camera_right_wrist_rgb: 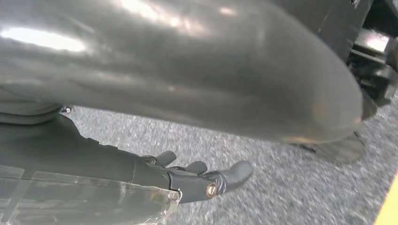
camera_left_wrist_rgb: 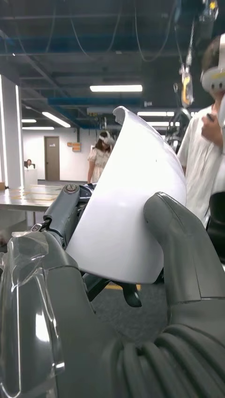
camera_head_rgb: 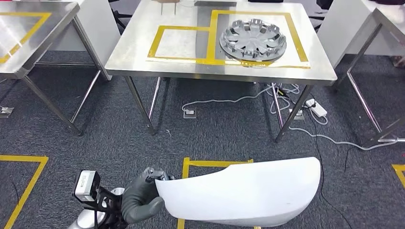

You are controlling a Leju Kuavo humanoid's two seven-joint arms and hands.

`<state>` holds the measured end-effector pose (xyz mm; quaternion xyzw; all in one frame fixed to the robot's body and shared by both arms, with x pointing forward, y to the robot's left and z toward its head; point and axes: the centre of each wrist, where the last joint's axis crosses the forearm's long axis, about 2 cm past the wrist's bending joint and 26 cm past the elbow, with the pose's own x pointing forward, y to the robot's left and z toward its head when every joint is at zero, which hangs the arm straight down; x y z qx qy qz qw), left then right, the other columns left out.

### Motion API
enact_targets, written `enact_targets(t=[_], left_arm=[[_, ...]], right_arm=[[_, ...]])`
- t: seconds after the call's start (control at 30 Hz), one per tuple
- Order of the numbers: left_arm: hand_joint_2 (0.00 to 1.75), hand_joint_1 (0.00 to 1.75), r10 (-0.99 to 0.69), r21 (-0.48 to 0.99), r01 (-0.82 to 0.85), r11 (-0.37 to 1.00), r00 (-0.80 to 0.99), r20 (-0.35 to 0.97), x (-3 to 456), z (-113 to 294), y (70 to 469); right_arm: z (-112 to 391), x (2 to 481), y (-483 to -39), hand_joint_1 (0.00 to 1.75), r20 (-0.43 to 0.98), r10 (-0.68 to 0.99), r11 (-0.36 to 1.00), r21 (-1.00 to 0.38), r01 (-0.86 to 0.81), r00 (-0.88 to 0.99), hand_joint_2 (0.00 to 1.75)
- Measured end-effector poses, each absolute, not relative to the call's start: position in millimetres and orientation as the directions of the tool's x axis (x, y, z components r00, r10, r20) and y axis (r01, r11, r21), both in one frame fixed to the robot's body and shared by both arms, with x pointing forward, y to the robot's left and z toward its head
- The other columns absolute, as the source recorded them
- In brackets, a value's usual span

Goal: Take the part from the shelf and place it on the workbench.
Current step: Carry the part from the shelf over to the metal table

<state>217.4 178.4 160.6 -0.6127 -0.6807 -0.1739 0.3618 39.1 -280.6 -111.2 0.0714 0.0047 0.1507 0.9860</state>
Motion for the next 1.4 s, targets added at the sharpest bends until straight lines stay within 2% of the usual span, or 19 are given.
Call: enact_targets(t=[1.4], left_arm=[[1.75, 1.75, 0.712, -0.191, 0.957, 0.218, -0.022, 0.702, 210.4, 156.6, 186.8]], right_arm=[[-110.3, 47.6, -284.5, 0.0, -0.004, 0.345, 0.93, 0.136, -0.341, 0.939, 0.0]])
